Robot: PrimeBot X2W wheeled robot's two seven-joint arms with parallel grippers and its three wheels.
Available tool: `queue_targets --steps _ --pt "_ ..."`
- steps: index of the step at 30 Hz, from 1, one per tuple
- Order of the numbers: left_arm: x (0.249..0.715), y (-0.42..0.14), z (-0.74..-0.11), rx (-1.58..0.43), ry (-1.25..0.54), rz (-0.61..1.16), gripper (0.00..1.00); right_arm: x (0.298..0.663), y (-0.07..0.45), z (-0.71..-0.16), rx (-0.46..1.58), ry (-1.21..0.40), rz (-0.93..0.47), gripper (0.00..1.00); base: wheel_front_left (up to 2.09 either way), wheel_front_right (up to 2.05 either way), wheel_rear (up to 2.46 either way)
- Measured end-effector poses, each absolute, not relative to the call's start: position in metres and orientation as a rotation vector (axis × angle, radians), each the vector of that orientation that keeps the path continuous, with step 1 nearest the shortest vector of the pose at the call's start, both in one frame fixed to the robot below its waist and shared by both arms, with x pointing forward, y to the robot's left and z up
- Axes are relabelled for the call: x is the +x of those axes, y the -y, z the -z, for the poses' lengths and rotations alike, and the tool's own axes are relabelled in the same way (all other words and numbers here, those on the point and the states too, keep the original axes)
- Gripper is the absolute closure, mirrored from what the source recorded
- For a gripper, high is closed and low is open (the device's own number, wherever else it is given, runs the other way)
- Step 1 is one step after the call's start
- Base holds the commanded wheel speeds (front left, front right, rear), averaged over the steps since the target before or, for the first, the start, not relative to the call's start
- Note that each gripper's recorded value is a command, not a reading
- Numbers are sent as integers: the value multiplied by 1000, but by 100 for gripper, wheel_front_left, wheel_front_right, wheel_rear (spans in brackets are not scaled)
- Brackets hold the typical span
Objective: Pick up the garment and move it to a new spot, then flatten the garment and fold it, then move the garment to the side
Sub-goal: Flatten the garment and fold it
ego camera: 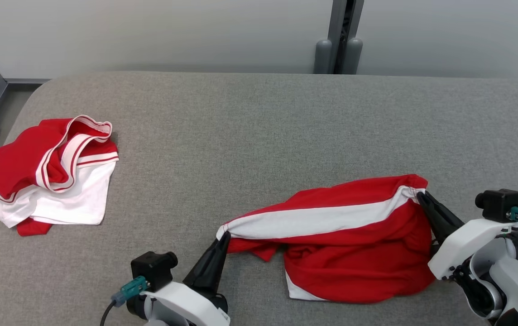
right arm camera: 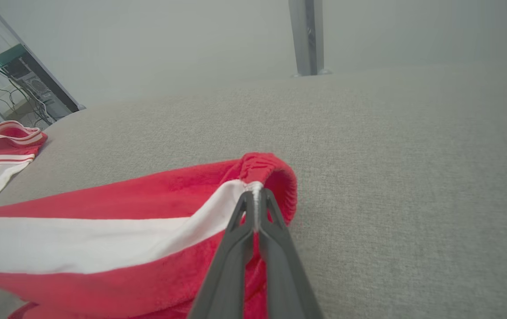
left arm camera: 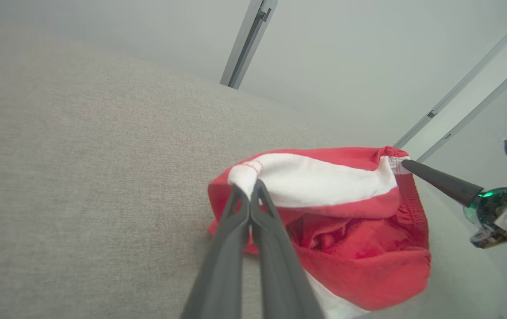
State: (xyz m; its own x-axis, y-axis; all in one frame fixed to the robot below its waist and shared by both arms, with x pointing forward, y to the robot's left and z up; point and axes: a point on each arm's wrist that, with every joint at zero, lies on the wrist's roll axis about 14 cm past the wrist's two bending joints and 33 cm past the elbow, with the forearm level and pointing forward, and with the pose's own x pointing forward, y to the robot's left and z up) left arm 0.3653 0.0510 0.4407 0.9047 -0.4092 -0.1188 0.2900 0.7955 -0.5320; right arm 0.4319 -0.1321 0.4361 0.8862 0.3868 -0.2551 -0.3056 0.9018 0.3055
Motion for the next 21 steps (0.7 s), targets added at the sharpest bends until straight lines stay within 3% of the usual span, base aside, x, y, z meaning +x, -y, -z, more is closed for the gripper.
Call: queue_targets --steps 12,21 --pt "383 -77 -481 -520 -88 324 100 419 118 -525 565 -296 -507 100 0 0 0" --pt "412 -102 -551 -537 116 305 100 418 115 -606 700 -242 -625 100 0 0 0"
